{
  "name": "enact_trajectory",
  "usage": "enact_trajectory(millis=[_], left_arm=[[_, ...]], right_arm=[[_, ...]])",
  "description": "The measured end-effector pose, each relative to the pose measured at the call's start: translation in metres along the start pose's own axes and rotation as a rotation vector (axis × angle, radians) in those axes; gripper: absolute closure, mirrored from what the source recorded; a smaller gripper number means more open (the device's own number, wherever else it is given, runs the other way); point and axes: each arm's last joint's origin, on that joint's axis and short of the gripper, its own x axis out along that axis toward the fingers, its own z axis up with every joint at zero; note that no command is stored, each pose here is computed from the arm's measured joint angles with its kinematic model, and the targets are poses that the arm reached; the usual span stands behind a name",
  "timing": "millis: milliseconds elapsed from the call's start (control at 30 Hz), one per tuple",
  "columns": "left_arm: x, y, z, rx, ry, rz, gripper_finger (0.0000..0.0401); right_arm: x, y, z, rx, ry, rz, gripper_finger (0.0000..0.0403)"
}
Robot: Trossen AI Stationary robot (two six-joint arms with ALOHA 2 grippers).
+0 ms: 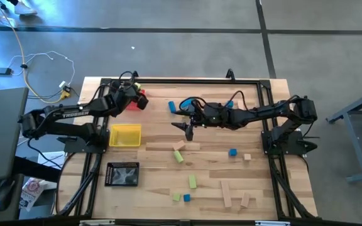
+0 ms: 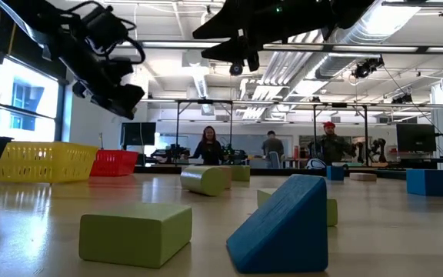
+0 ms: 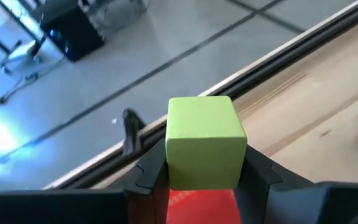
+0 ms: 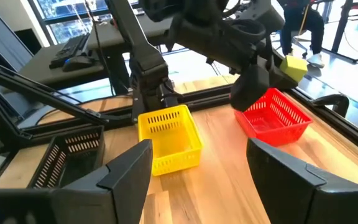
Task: Sort & place blocks by color
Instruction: Put the square green block into the red basket
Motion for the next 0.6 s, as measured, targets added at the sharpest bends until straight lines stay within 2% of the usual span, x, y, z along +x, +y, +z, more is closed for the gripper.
enact_trajectory(millis=[133,300,600], left_arm=[[0.011,0.009,-0.004,-0.015,0.058,0.007,0.0289],[0.022,0.017,-0.007,-0.043,0.114,-0.060,0.0287],[0.029,0.019,-0.015,-0.034,0.193,-0.099,0.0280]], right_arm=[[0.000,-0.001,-0.002,-0.002,0.019,-0.025,0.0155],[0.000,-0.002,-0.004,0.012,0.038,-0.040,0.0155],[0.000,-0.002,-0.006,0.020,0.057,-0.043,0.0155]])
